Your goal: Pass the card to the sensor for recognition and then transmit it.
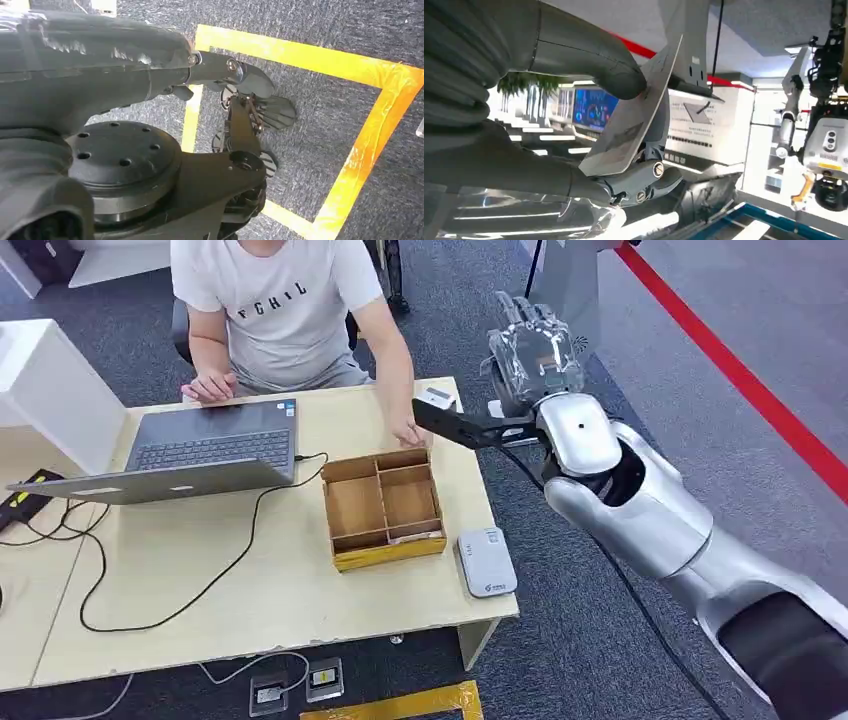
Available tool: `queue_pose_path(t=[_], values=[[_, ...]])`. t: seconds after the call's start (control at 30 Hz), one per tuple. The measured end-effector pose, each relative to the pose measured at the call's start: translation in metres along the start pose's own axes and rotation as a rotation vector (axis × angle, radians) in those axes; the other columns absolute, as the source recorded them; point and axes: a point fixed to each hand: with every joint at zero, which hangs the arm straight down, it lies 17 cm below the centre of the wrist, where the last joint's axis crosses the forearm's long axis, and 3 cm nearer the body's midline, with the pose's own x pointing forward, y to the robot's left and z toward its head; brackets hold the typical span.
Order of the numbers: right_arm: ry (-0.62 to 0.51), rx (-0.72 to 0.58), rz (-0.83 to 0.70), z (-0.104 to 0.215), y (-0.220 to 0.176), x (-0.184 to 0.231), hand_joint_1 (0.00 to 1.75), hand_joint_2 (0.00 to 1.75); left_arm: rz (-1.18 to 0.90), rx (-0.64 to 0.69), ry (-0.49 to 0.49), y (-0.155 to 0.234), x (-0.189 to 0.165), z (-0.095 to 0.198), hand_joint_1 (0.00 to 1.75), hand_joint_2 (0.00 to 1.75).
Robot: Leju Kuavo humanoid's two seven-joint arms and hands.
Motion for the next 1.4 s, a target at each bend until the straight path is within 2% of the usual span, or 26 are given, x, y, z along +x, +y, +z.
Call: queue_pose_path(t=[0.2,0.43,0.53,0.77,1.4], values=[[-0.070,-0.014,0.078,-0.008,-0.031,0.032,1.75,1.75,0.001,0.007,0.000,0.001,0.000,0.000,0.00,0.00],[-0.110,-0.025,0.117,-0.008,-0.037,0.050,1.75,1.75,0.001,0.009,0.000,0.002,0.000,0.000,0.00,0.00],[-0.177,-0.005,0.088,-0.004,-0.032,0.071,1.75,1.75,0.003,0.007,0.000,0.001,0.000,0.000,0.00,0.00],[-0.236,0.002,0.076,0.004,-0.023,0.102,1.75,1.75,0.005,0.004,0.000,0.000,0.000,0.000,0.00,0.00],[-0.277,0.096,0.099,0.011,0.028,0.121,1.75,1.75,0.000,0.002,0.000,0.000,0.000,0.000,0.00,0.00]])
